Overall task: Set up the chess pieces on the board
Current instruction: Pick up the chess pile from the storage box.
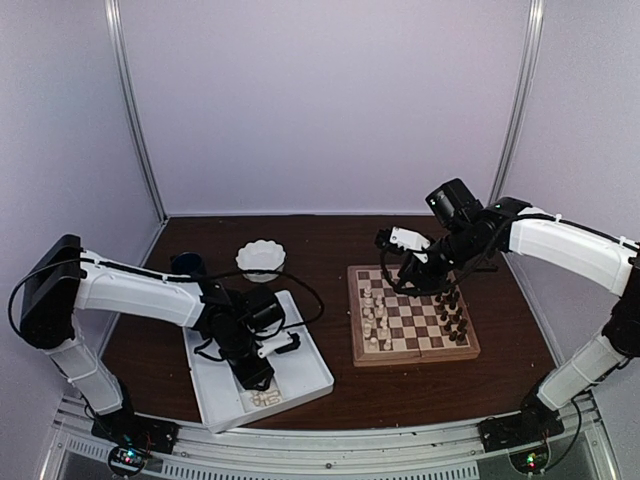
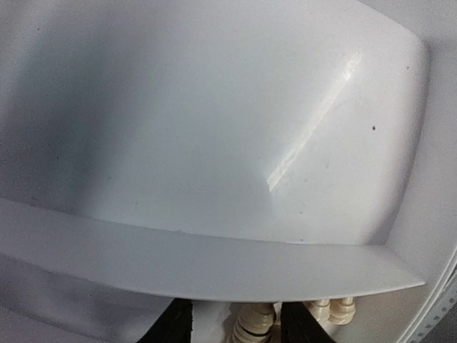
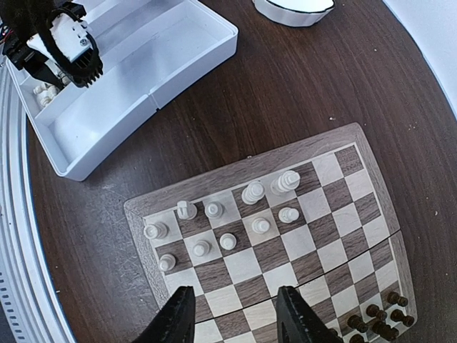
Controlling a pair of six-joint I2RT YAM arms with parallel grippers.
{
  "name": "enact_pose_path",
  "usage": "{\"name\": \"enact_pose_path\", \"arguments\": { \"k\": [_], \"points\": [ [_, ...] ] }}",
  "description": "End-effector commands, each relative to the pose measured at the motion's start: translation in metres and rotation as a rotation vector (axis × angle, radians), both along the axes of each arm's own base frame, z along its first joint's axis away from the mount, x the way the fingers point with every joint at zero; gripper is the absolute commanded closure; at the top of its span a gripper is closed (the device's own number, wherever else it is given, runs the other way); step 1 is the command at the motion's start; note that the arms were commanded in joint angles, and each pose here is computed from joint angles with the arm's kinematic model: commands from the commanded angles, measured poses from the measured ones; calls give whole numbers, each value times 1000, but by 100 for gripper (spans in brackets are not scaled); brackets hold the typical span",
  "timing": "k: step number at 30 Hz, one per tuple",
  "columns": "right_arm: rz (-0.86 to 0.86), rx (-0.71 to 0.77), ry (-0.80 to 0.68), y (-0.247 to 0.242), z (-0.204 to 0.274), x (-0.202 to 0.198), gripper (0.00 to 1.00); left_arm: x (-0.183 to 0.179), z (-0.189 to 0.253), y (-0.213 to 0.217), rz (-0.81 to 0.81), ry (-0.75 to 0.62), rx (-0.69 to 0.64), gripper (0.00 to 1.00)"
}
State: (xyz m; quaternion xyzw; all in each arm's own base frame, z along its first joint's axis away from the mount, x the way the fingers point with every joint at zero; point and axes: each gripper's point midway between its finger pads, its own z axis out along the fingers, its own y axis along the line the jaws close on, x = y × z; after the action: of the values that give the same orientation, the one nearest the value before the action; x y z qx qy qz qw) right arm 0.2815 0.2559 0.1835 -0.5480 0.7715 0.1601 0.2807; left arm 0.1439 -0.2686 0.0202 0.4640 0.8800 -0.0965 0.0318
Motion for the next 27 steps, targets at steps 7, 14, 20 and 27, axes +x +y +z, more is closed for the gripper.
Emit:
{"name": "enact_pose_path", "arguments": {
  "k": [7, 14, 20, 27],
  "points": [
    [-2, 23, -1, 0, 3, -2, 57, 7, -20, -7, -38, -32, 51, 79],
    [1, 29, 14, 2, 2, -2, 57, 13, 4, -5, 3, -92, 16, 88],
    [3, 41, 29, 5, 3, -3, 57, 42, 52, -8, 93, -269, -80, 93],
    [-15, 119, 42, 18, 26, 3, 57, 98, 150, -14, 338, -558, -357, 94]
  ]
}}
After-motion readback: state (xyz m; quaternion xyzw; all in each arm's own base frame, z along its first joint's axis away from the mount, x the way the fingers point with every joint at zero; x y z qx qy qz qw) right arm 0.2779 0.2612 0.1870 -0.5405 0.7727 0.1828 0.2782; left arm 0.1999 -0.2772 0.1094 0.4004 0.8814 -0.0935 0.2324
